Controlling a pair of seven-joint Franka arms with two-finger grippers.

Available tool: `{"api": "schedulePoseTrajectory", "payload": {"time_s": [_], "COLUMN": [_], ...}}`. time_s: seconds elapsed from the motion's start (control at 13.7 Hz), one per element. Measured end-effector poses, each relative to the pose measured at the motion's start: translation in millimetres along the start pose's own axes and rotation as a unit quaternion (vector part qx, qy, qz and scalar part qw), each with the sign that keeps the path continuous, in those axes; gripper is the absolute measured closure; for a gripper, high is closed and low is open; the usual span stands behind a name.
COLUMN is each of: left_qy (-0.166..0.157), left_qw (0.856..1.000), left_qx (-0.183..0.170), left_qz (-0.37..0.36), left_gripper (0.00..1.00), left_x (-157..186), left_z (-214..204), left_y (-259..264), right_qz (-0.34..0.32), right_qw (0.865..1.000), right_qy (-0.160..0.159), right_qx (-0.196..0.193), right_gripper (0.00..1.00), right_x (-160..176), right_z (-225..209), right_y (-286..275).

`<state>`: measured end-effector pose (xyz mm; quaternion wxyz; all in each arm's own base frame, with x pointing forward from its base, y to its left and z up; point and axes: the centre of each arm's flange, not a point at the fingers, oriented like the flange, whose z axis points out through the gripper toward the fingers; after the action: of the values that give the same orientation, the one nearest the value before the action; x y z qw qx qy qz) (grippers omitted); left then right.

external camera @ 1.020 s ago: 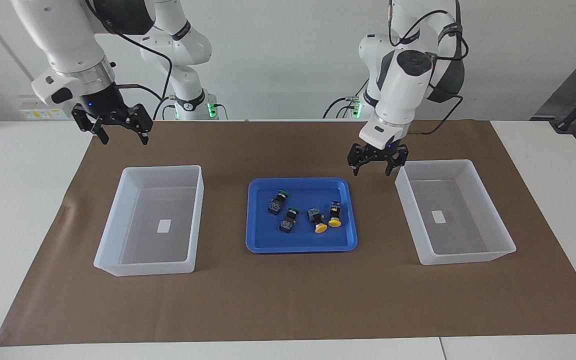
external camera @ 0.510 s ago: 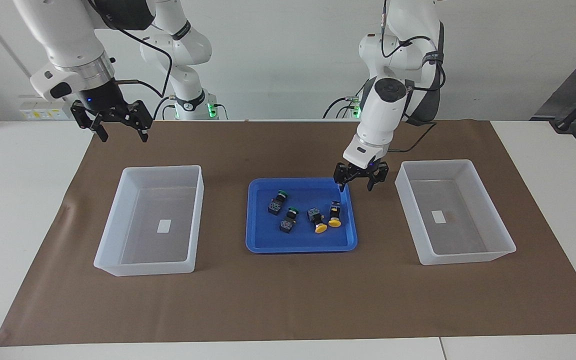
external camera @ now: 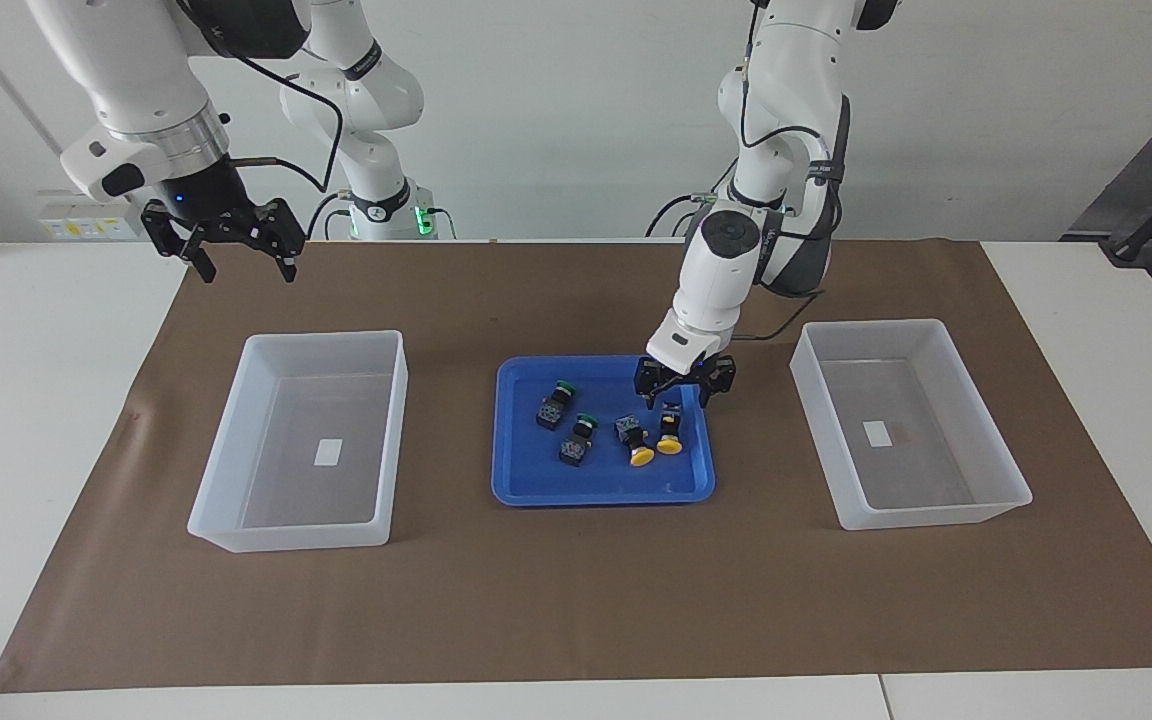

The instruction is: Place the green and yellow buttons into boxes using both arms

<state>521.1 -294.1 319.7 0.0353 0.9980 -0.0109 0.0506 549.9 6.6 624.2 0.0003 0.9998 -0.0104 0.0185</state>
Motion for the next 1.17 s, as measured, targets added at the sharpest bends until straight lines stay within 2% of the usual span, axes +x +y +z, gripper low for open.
{"api": "schedulePoseTrajectory", "payload": {"time_s": [0.29,0.44,0.51,0.58,0.8,0.95,1.17], "left_qy": [0.0,-0.002,-0.002,-0.002,-0.008,-0.007,0.004], "left_qw": [1.0,1.0,1.0,1.0,0.999,0.999,0.999], "left_qx": [0.0,0.003,0.007,0.011,0.035,0.041,0.042], "left_qz": [0.005,0.01,0.013,0.017,0.035,0.035,0.024], "left_gripper": [0.1,0.2,0.2,0.25,0.65,0.67,0.67], "left_x": [-2,-3,-3,-3,-3,2,11], "left_z": [9,14,16,17,17,5,-39], "left_y": [7,8,8,7,4,3,-6], "right_qz": [0.0,0.0,0.0,0.0,0.0,0.0,-0.001], "right_qw": [1.0,1.0,1.0,1.0,1.0,1.0,1.0], "right_qy": [-0.001,-0.003,-0.004,-0.004,-0.005,-0.007,-0.006], "right_qx": [0.0,0.0,0.0,0.0,0.0,0.0,0.0], "right_gripper": [0.0,0.0,0.0,0.0,0.0,0.0,0.0], "right_x": [0,-1,-1,-1,-1,-2,-2], "right_z": [0,1,1,1,1,2,0], "right_y": [0,0,0,0,0,0,-1]}}
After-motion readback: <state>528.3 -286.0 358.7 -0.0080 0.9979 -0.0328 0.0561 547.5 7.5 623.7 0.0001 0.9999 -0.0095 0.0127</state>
